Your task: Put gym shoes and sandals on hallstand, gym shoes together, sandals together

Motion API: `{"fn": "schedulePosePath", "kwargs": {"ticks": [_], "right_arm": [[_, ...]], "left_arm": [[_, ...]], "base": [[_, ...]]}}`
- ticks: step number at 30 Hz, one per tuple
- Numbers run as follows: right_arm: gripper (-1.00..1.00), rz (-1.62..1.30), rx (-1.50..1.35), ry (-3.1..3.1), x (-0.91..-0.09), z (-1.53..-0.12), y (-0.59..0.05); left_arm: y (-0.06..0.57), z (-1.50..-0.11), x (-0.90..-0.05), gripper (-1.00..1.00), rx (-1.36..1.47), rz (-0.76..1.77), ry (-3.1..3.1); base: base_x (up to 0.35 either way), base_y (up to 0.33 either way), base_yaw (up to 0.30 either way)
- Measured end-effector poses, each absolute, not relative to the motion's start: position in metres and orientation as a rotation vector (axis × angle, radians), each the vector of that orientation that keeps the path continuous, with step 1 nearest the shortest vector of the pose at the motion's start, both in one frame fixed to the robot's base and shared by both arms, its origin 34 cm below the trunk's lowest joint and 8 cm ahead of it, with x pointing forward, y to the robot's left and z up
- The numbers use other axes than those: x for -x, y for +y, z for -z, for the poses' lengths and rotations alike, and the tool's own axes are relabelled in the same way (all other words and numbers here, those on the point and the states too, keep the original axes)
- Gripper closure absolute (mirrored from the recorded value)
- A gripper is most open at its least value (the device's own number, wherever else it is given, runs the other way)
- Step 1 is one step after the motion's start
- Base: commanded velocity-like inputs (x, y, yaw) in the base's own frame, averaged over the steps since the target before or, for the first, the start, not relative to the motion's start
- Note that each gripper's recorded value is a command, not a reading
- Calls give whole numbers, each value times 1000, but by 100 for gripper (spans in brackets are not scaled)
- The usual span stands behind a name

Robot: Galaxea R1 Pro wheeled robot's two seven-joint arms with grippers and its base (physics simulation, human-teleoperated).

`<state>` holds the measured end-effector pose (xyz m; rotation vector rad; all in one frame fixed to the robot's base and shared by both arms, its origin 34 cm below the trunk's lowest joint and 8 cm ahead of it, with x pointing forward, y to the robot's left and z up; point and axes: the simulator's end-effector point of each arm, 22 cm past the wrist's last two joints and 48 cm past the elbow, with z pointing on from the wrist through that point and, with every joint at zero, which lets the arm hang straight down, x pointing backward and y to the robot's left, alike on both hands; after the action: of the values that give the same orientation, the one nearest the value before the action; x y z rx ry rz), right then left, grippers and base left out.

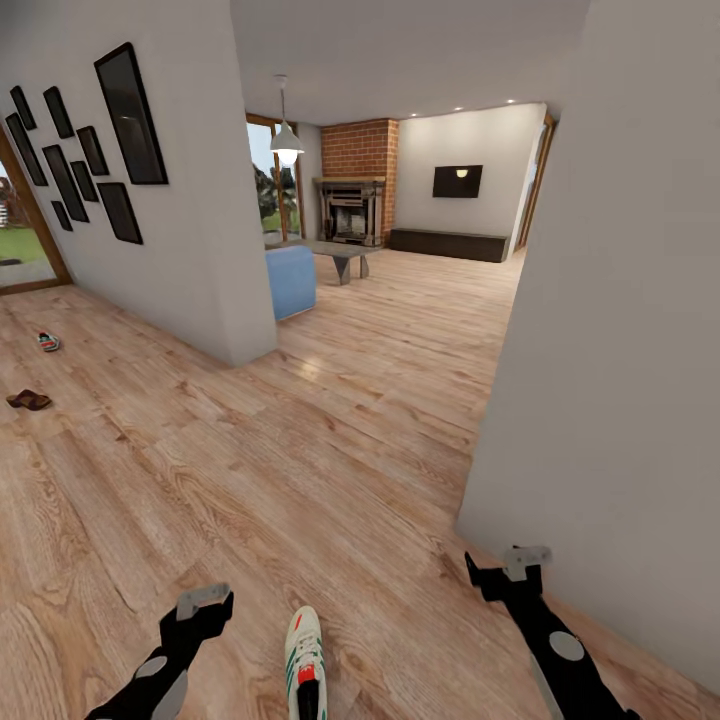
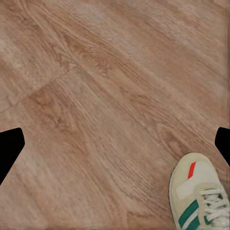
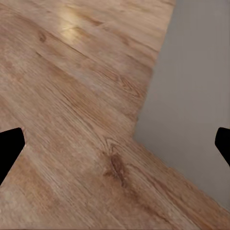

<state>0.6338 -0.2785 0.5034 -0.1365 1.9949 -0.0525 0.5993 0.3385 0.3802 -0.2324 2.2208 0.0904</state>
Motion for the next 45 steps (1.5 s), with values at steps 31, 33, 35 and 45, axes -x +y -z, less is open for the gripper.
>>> {"fn": "schedulePosePath", "kwargs": {"ticks": [31, 33, 35, 45], "right_arm": [[-100, -46, 214, 1984, -642, -523, -258], [-100, -46, 214, 1985, -641, -522, -258], [-100, -47, 214, 1985, -641, -522, -258], [-100, -47, 215, 1986, -641, -521, -258]], "left_arm": [[249, -356, -577, -100, 152, 152, 2308], [247, -356, -577, -100, 152, 155, 2308], [246, -356, -577, -100, 152, 157, 2307], [242, -357, -578, -100, 152, 162, 2304]], "base": [[0, 0, -8], [0, 0, -154], [0, 0, -202], [0, 0, -258]]}}
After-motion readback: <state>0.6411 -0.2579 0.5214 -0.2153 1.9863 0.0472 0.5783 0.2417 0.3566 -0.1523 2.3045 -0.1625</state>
